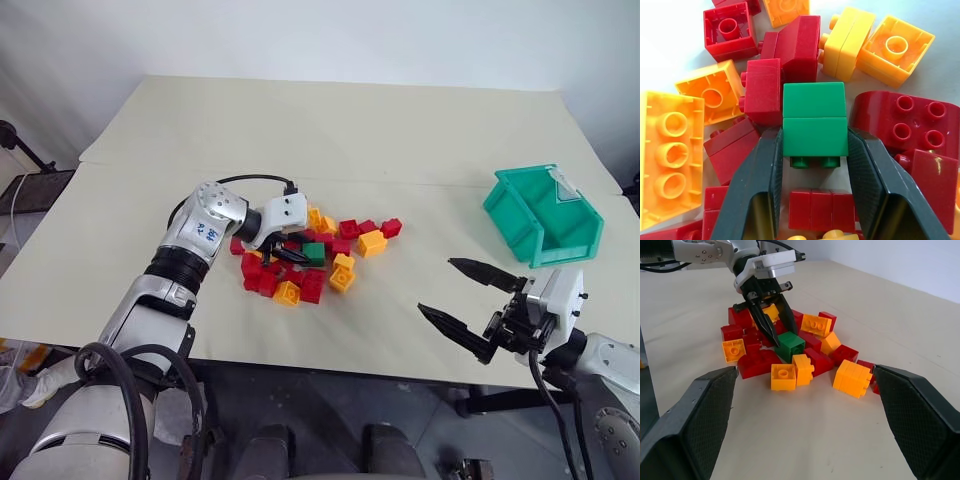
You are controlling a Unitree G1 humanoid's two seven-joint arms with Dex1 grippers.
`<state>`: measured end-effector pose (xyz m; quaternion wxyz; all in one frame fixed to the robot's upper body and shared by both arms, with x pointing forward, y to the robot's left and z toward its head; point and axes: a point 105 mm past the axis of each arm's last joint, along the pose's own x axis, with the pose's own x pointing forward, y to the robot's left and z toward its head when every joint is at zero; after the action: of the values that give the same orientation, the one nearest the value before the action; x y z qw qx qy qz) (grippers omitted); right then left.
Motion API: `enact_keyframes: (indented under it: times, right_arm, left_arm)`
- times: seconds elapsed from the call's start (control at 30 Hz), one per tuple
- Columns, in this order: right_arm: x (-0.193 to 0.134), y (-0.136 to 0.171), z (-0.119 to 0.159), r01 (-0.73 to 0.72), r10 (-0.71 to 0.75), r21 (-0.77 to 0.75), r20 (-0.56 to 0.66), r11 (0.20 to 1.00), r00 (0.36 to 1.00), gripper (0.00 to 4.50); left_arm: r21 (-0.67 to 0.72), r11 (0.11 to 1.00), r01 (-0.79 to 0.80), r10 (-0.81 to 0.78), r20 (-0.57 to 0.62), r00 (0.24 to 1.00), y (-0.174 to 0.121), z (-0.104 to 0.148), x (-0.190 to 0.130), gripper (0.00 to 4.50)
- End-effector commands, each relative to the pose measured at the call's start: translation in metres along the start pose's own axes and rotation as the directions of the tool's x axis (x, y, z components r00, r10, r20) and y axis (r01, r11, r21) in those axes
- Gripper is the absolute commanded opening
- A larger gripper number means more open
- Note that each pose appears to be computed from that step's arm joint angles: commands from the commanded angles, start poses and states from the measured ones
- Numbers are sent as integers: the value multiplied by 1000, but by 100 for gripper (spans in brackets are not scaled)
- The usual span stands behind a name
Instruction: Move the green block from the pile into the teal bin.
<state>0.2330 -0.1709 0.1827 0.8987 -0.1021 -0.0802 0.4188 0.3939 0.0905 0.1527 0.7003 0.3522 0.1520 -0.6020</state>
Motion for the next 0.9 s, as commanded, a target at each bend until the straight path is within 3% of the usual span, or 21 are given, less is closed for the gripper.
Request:
enact_keyframes:
  times: [0.03,0.13,0.23,0.4,0.53,0.67,0.77,0.9]
  right_arm:
    - [3,3,9,-14,14,-16,35,1000,999,450]
    - [2,1,13,-16,17,-17,40,1000,999,450]
    - [2,-2,16,-12,12,-12,47,1000,999,450]
    - [-10,-14,15,54,-53,-22,20,998,998,450]
    - [-35,-22,7,130,-131,-33,-42,991,990,450]
    - [-63,-20,-3,218,-220,-25,-110,976,969,450]
    - [-77,-11,-8,272,-271,-13,-141,962,952,450]
    - [-79,0,-7,305,-302,2,-141,952,943,450]
  left_arm:
    - [43,996,83,-86,68,994,-8,7,-9,145]
    - [141,980,142,-158,114,981,-14,15,-25,145]
    - [113,990,84,-111,264,958,-6,39,-32,145]
    - [146,987,73,-123,369,921,-11,73,-21,145]
    - [121,991,60,-109,456,883,-18,112,14,145]
    - [105,994,-10,-36,432,901,-23,133,66,145]
    - [136,990,24,-76,389,918,-39,139,100,145]
    - [174,982,76,-134,352,926,-54,135,119,145]
